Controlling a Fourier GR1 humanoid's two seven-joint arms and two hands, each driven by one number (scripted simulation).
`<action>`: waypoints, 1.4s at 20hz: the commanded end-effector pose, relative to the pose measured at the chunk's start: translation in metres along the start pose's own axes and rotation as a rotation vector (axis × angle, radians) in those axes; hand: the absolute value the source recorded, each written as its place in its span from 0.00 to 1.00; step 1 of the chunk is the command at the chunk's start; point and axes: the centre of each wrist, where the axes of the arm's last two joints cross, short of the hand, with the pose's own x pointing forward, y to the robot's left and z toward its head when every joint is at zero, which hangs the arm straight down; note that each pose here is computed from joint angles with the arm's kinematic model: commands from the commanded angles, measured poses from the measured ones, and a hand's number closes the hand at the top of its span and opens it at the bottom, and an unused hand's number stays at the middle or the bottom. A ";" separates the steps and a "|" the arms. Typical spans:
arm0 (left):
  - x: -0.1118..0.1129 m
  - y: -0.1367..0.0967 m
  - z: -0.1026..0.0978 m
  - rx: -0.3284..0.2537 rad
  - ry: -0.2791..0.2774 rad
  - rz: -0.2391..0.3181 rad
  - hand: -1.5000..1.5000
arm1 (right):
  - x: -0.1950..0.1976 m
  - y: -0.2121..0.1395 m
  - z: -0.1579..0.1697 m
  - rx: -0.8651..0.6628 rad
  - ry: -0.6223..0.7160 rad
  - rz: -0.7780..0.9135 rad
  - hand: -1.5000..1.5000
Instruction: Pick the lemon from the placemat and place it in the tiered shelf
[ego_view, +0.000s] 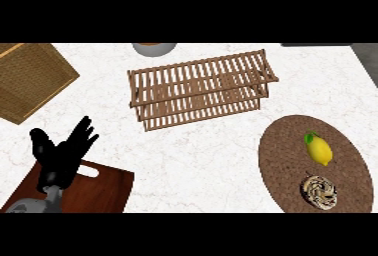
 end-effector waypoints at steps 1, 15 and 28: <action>0.002 0.010 -0.008 0.024 0.066 -0.002 0.50 | 0.046 0.019 -0.014 0.061 0.062 0.109 0.00; -0.018 -0.007 -0.009 -0.014 0.060 -0.024 0.50 | 0.102 0.098 -0.066 -0.041 0.352 0.240 0.00; -0.025 -0.007 -0.005 -0.009 0.058 0.002 0.50 | 0.110 0.135 -0.075 -0.011 0.489 0.377 0.00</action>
